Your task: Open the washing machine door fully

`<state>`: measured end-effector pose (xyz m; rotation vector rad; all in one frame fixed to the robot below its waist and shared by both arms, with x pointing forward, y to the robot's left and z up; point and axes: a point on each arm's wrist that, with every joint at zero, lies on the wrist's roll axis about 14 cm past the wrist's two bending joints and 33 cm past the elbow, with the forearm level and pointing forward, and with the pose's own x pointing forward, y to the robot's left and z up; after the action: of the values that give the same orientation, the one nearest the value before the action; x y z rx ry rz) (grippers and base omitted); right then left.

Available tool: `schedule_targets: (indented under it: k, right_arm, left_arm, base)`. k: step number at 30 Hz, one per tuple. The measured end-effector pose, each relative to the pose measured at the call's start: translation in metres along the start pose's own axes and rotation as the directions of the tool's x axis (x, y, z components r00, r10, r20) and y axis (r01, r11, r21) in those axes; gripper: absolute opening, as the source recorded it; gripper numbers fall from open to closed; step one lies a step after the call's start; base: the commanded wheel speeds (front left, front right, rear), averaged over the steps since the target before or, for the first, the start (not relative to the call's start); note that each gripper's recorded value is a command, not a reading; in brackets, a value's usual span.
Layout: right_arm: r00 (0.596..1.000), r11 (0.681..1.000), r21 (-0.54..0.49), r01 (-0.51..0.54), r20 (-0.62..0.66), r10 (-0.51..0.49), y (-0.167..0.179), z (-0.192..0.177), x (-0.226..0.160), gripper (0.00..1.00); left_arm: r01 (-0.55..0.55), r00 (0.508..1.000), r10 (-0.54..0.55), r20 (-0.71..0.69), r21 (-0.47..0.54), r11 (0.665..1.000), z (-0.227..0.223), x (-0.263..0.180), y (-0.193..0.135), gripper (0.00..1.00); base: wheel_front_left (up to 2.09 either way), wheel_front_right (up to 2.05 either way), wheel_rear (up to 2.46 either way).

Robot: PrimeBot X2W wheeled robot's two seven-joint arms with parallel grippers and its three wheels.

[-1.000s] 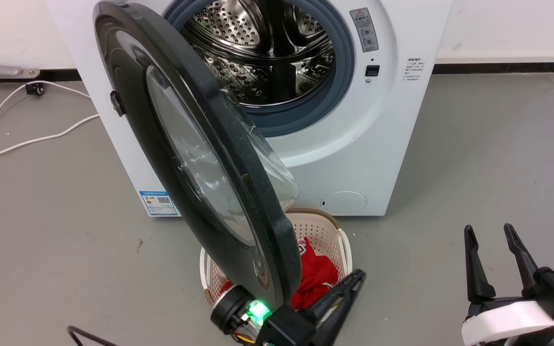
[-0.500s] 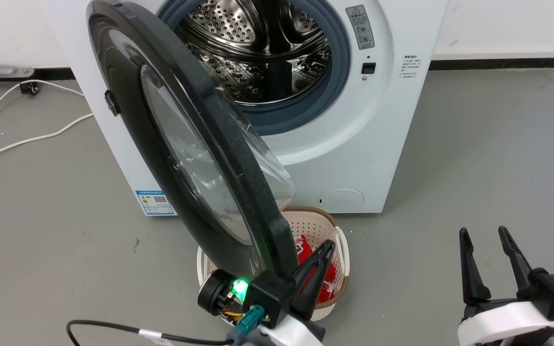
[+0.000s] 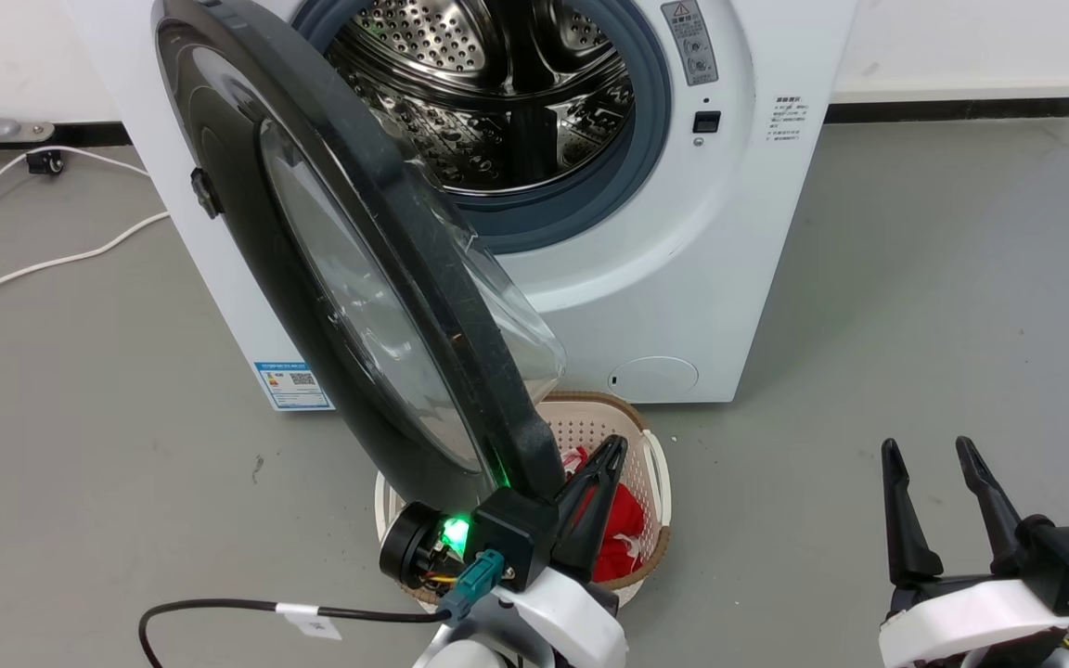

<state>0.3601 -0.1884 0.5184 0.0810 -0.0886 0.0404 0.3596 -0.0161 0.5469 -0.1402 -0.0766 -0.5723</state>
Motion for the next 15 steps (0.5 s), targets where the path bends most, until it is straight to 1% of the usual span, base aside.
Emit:
schedule_targets:
  k: [15]
  right_arm:
    - [1.000, 1.000, 0.017, -0.007, -0.018, 0.007, 0.0030, -0.0063, 0.0022, 1.00]
  left_arm:
    - [-0.019, 1.000, 0.018, -0.022, -0.010, 1.000, -0.0100, 0.0071, 0.0062, 0.00]
  base:
    - [0.00, 0.00, 0.00]
